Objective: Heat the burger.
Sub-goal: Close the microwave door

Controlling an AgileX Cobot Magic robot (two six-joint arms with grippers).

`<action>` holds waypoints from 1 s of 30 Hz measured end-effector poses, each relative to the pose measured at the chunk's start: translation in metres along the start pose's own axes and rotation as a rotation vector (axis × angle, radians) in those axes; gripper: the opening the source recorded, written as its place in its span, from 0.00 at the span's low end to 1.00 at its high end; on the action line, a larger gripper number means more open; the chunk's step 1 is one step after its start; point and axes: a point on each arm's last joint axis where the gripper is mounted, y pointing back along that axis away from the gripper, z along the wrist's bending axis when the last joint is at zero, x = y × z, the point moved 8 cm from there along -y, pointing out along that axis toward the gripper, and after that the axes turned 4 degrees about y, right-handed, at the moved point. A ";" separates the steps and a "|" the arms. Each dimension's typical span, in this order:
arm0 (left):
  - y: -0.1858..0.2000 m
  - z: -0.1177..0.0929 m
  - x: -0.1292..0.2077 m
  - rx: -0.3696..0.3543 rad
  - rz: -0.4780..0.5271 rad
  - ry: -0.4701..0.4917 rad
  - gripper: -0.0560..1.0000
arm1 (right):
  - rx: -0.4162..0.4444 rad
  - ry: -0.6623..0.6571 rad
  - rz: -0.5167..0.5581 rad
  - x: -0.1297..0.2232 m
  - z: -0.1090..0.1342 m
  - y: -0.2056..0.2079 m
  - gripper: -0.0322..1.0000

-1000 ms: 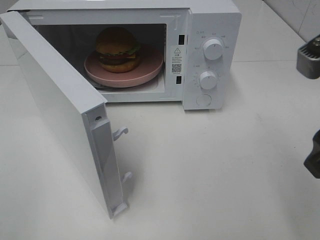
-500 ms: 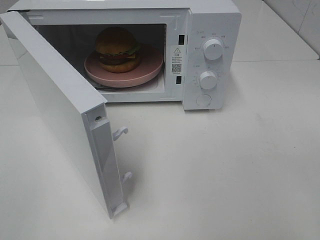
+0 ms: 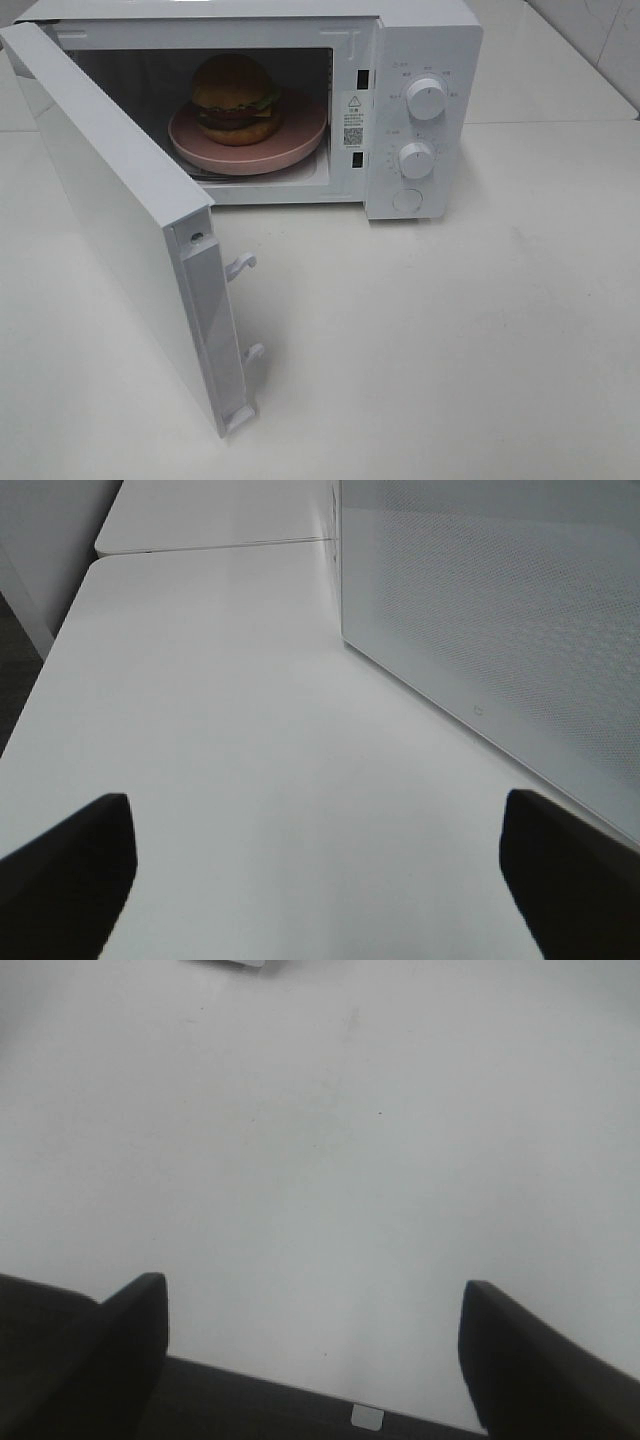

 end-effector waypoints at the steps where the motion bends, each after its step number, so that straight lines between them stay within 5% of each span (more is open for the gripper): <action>1: 0.000 0.000 0.000 0.000 0.000 0.000 0.91 | 0.019 -0.022 -0.023 0.005 -0.001 0.001 0.77; 19: 0.000 0.000 0.000 0.000 0.000 0.000 0.91 | 0.146 -0.177 -0.243 0.021 -0.004 0.012 0.77; 30: 0.000 0.000 0.000 0.000 0.000 0.000 0.91 | 0.160 -0.187 -0.244 0.022 -0.005 0.013 0.77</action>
